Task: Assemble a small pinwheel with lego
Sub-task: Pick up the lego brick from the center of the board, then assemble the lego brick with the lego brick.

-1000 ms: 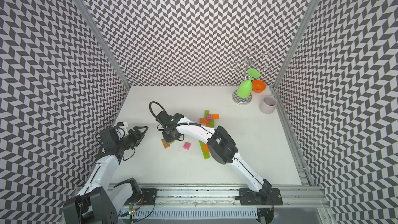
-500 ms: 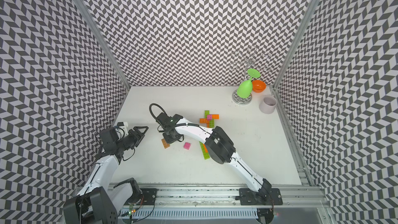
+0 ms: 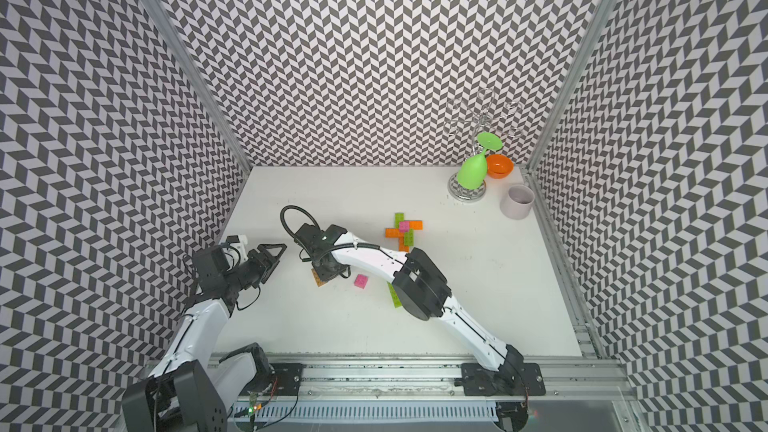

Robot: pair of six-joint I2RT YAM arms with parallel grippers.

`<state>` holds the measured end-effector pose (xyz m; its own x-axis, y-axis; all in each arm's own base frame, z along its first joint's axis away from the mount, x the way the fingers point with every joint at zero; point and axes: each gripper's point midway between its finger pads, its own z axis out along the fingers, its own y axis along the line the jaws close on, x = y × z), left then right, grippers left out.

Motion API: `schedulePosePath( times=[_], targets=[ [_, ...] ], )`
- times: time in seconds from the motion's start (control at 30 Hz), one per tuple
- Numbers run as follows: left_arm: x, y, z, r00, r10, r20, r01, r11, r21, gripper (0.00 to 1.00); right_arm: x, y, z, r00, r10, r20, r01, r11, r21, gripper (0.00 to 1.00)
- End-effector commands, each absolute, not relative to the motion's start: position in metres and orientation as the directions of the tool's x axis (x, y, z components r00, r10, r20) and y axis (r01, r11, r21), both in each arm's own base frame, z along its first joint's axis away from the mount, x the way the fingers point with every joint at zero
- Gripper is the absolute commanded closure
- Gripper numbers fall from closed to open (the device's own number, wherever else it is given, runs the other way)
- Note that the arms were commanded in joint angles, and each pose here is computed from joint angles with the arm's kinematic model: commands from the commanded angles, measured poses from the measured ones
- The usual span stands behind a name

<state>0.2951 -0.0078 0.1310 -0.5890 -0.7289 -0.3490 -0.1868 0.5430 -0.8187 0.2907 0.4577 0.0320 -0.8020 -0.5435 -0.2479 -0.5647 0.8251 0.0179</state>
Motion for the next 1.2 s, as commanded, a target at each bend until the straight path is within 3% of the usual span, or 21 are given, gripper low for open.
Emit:
schedulePosePath(
  times=[0.0, 0.27, 0.57, 0.97, 1.17],
  targets=[
    [0.295, -0.007, 0.138, -0.584, -0.722, -0.371, -0.164, 0.553, -0.817, 0.31, 0.275, 0.42, -0.005, -0.821, -0.564, -0.085, -0.556, 0.825, -0.103, 0.86],
    [0.295, -0.008, 0.137, -0.588, -0.719, -0.37, -0.16, 0.552, -0.819, 0.31, 0.273, 0.421, 0.005, -0.815, -0.573, -0.089, -0.568, 0.819, -0.074, 0.89],
    [0.296, -0.025, 0.138, -0.622, -0.679, -0.39, -0.122, 0.576, -0.809, 0.29, 0.293, 0.43, 0.06, -0.832, -0.512, -0.214, -0.54, 0.837, 0.094, 0.9],
    [0.297, -0.119, 0.129, -0.751, -0.508, -0.421, 0.02, 0.619, -0.785, 0.29, 0.313, 0.328, 0.085, -0.891, -0.38, -0.25, -0.405, 0.912, 0.058, 0.9],
    [0.293, -0.155, 0.123, -0.801, -0.425, -0.423, 0.079, 0.624, -0.777, 0.3, 0.301, 0.307, 0.082, -0.9, -0.372, -0.228, -0.396, 0.916, 0.068, 0.9]
  ],
)
